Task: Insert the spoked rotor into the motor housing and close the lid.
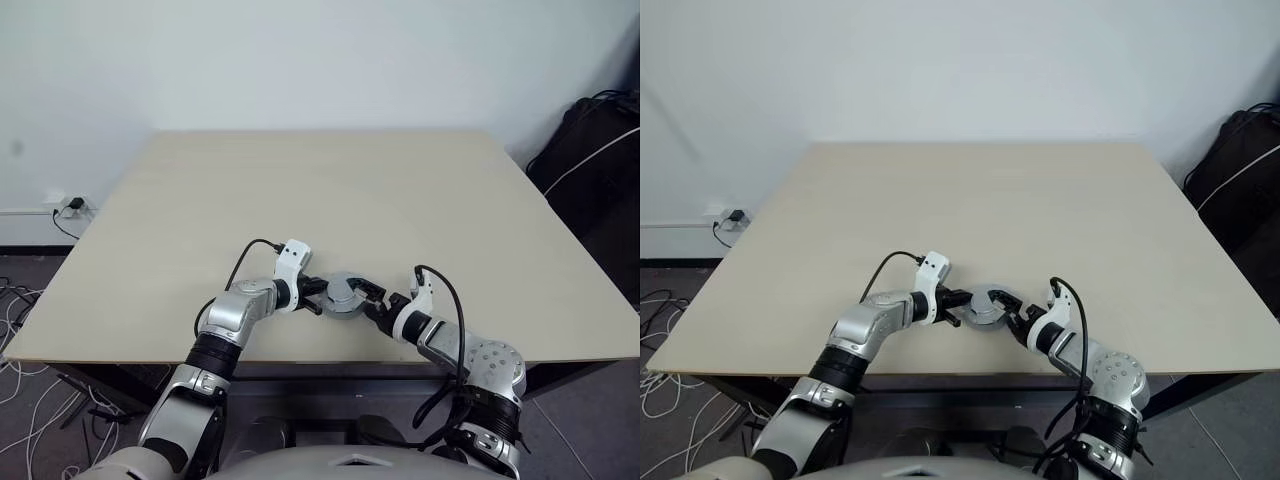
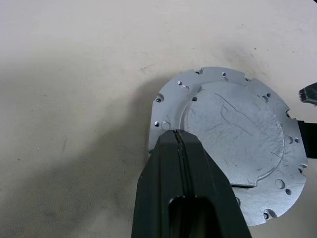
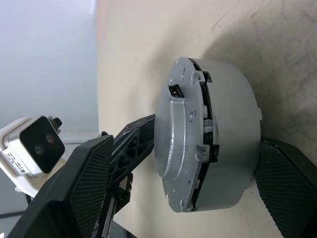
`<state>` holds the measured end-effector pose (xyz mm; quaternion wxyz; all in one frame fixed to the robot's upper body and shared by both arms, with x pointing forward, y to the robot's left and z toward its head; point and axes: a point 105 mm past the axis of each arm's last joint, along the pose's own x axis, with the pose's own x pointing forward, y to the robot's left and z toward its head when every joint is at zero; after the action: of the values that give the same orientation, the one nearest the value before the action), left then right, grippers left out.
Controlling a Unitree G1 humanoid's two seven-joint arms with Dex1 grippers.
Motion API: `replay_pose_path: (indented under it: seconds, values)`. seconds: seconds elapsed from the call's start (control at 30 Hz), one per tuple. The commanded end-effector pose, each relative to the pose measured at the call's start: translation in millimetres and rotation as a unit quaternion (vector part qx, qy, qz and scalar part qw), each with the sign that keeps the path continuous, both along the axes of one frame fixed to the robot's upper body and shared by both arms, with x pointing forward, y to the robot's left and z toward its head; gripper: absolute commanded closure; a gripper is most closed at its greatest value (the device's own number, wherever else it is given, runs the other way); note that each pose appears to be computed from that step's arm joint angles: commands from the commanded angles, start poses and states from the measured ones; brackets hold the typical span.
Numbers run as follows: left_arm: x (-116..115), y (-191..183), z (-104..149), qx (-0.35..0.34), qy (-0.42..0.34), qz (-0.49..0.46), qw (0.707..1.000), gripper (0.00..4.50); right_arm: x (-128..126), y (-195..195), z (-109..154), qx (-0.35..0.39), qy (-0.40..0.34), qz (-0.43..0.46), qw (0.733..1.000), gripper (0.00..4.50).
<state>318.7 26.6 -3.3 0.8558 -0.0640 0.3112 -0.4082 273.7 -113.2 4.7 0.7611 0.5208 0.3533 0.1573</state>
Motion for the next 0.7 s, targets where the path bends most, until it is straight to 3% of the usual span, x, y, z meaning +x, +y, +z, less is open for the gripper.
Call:
replay_pose_path:
  seconds: [0.03, 0.2, 0.33, 0.7]
  values:
    - [-10, -15, -3, -0.01, 0.015, -0.027, 0.999, 4.5, -6, 36, 14, 0.056, -0.025, 0.033, 0.998, 0.91]
    - [-10, -15, -3, -0.012, 0.016, -0.027, 0.999, 4.5, -11, 34, 8, 0.04, -0.011, 0.037, 0.998, 2.47]
    - [-11, -15, -3, -0.012, 0.016, -0.027, 0.999, 4.5, -13, 32, 5, 0.037, -0.005, 0.034, 0.999, 3.15]
    - [-11, -15, -3, -0.015, 0.014, -0.024, 1.0, 4.5, -15, 33, 2, 0.032, 0.001, 0.032, 0.999, 3.26]
